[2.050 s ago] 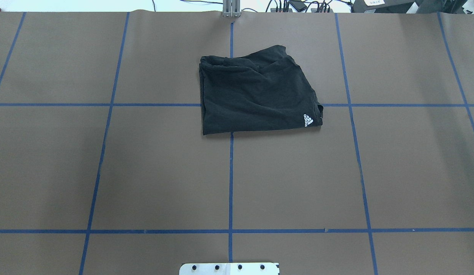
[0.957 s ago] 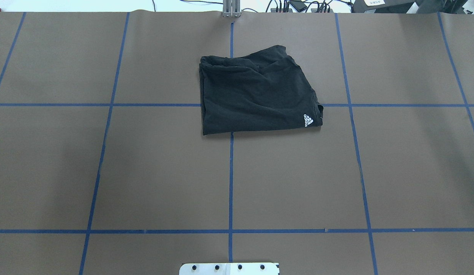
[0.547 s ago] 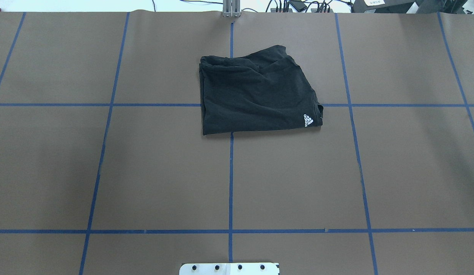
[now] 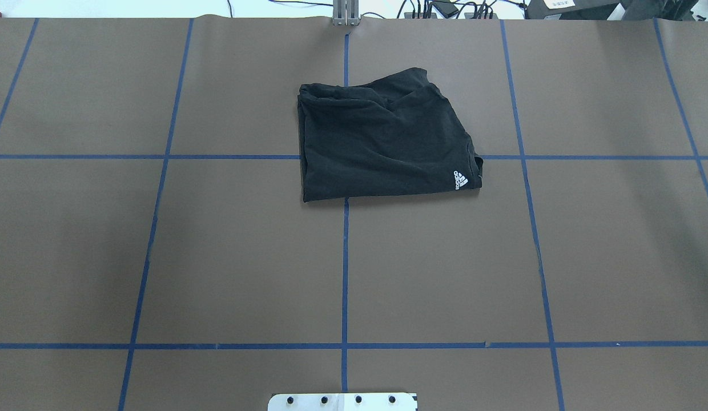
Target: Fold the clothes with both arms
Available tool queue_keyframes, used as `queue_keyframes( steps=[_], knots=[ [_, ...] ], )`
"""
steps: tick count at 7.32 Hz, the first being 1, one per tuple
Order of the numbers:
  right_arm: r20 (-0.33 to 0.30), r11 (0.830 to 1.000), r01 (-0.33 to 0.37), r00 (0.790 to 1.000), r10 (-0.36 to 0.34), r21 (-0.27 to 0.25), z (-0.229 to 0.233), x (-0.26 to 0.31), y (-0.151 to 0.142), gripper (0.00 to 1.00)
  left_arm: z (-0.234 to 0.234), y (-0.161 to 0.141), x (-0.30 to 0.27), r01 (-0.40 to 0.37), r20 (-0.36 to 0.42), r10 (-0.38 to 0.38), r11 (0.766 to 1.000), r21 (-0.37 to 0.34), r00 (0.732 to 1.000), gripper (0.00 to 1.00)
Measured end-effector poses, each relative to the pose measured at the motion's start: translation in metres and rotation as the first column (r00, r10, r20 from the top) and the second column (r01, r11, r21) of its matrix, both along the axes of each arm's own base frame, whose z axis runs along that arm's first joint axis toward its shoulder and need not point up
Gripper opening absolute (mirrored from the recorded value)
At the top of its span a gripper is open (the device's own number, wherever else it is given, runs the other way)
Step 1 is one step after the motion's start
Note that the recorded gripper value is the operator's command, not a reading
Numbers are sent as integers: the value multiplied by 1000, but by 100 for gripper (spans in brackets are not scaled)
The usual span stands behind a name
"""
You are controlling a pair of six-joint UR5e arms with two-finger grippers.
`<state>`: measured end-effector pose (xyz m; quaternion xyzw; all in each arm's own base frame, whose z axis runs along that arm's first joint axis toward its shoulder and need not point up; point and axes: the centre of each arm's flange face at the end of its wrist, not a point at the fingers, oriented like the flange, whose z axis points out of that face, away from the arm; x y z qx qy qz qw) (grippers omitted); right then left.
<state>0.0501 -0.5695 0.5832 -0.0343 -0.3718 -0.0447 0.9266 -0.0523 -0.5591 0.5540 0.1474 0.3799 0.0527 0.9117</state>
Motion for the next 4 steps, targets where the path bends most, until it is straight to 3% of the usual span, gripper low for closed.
queue_keyframes(
  steps=[4],
  knots=[
    [0,1000,1,1000,-1,8,-3,0,0,100,-3,0,-1,1,0,-1,1000,7,1000,100]
  ],
)
